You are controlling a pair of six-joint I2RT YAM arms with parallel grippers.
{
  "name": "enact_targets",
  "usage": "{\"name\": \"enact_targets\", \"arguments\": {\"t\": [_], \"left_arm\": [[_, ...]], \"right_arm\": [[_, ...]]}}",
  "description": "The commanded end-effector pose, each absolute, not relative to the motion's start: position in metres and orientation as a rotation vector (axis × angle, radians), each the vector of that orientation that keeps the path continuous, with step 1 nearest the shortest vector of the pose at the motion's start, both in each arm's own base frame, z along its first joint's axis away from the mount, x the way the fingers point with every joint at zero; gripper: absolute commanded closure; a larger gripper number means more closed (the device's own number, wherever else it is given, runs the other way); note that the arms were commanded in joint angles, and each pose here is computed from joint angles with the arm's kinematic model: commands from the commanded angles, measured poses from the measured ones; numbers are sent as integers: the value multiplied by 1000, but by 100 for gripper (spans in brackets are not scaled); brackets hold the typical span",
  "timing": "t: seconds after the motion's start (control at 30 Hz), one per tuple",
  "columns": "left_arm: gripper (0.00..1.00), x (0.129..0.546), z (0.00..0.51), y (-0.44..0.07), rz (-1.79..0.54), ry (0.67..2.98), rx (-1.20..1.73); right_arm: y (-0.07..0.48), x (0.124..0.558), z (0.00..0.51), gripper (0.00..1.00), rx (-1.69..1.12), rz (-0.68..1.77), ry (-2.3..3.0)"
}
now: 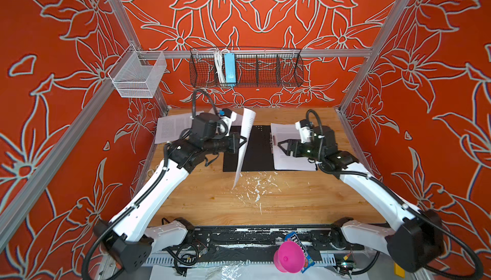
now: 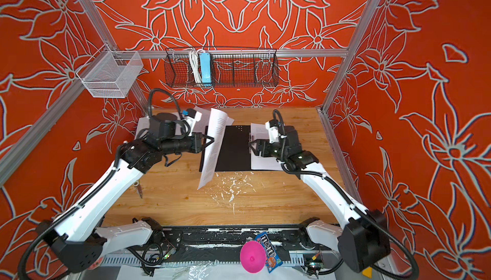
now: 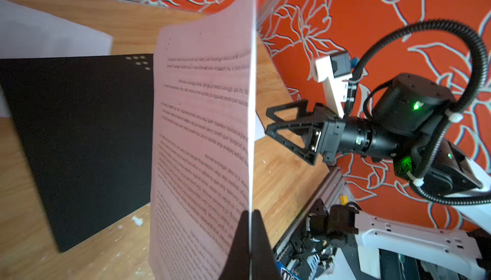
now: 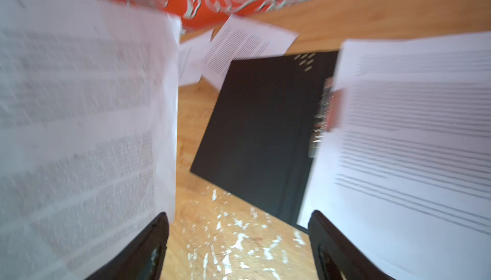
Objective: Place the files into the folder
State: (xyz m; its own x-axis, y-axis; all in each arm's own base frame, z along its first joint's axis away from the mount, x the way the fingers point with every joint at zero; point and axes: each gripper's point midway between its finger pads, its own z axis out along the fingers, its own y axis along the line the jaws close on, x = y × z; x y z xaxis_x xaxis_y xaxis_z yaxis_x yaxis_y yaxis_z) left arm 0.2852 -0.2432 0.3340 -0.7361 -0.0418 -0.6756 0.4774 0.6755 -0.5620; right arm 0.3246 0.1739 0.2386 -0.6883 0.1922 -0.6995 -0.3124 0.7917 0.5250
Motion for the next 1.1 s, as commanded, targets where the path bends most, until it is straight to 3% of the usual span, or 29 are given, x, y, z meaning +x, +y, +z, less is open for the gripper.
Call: {"name": "enact_targets", "arguments": {"t": [0.0, 0.2, 0.4, 0.57, 0.9, 1.07], "left_arm": [[100, 276, 347, -284, -1036, 2185, 533], [100, 252, 336, -340, -1079, 2271, 853], [100, 280, 285, -334, -900, 2440, 925], [100, 314, 237, -316, -890, 2523, 1001], [100, 378, 162, -303, -605, 2319, 1479], [100, 386, 148, -305, -564, 2140, 1633]], "right_arm": [[139, 315, 244, 13, 0, 697, 2231], [103, 304, 265, 6, 51, 535, 2190], [90, 297, 274, 4, 73, 462, 2146], [95, 291, 262, 3, 63, 510, 2160], [130, 307, 222, 2, -78, 655, 2192], [143, 320, 220, 2, -271, 579, 1980]]}}
